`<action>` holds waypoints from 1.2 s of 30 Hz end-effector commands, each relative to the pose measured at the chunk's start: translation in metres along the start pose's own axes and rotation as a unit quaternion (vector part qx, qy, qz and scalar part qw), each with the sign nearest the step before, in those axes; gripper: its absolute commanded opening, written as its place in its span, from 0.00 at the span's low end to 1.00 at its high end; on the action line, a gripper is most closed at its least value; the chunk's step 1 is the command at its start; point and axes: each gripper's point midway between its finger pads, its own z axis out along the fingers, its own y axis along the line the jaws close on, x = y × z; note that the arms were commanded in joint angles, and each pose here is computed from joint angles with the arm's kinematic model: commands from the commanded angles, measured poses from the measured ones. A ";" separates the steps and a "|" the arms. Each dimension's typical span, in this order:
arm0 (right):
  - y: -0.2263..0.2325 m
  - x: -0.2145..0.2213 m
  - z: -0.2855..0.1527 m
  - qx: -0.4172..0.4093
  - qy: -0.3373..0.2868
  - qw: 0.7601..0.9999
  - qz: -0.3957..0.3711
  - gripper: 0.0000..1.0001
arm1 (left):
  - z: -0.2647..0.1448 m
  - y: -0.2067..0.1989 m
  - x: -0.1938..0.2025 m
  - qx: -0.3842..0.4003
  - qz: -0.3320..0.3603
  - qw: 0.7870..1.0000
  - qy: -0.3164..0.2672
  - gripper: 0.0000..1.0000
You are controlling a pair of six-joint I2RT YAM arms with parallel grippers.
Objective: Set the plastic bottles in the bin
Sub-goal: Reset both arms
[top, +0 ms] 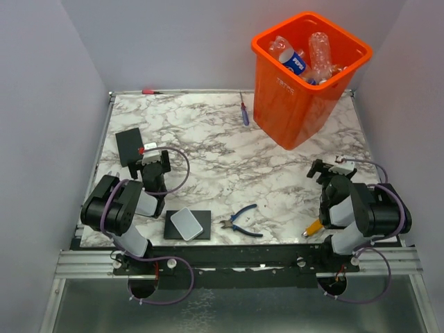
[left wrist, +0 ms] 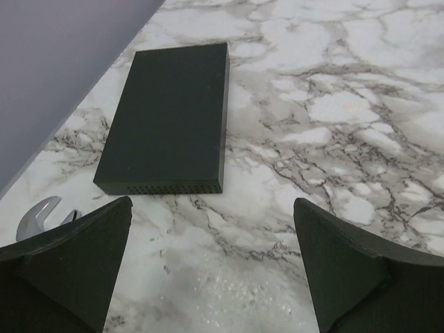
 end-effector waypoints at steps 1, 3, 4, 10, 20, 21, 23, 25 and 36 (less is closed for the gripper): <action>0.010 -0.024 -0.004 -0.032 -0.054 0.998 -0.006 1.00 | 0.010 -0.006 -0.015 0.048 -0.054 0.996 -0.045 0.99; 0.008 -0.021 0.012 -0.012 -0.033 0.999 0.005 1.00 | 0.011 -0.015 -0.010 0.075 -0.040 0.996 -0.027 0.99; 0.009 -0.019 0.018 -0.014 -0.026 1.000 -0.002 1.00 | 0.011 -0.017 -0.012 0.081 -0.041 0.995 -0.033 0.99; 0.012 -0.016 0.024 -0.019 -0.012 1.000 -0.010 1.00 | 0.011 -0.016 -0.012 0.082 -0.041 0.995 -0.032 0.99; 0.016 -0.012 0.027 -0.028 0.000 1.000 -0.014 1.00 | 0.011 -0.016 -0.012 0.082 -0.041 0.995 -0.032 0.99; 0.016 -0.012 0.027 -0.029 -0.001 0.999 -0.014 1.00 | 0.011 -0.016 -0.012 0.082 -0.041 0.995 -0.032 0.99; 0.016 -0.013 0.026 -0.029 -0.005 0.999 -0.014 1.00 | 0.011 -0.016 -0.012 0.082 -0.041 0.995 -0.032 0.99; 0.016 -0.013 0.024 -0.031 -0.005 0.999 -0.014 1.00 | 0.011 -0.016 -0.012 0.082 -0.041 0.995 -0.032 0.99; 0.016 -0.014 0.025 -0.032 -0.007 0.999 -0.016 1.00 | 0.011 -0.016 -0.012 0.083 -0.041 0.995 -0.032 0.99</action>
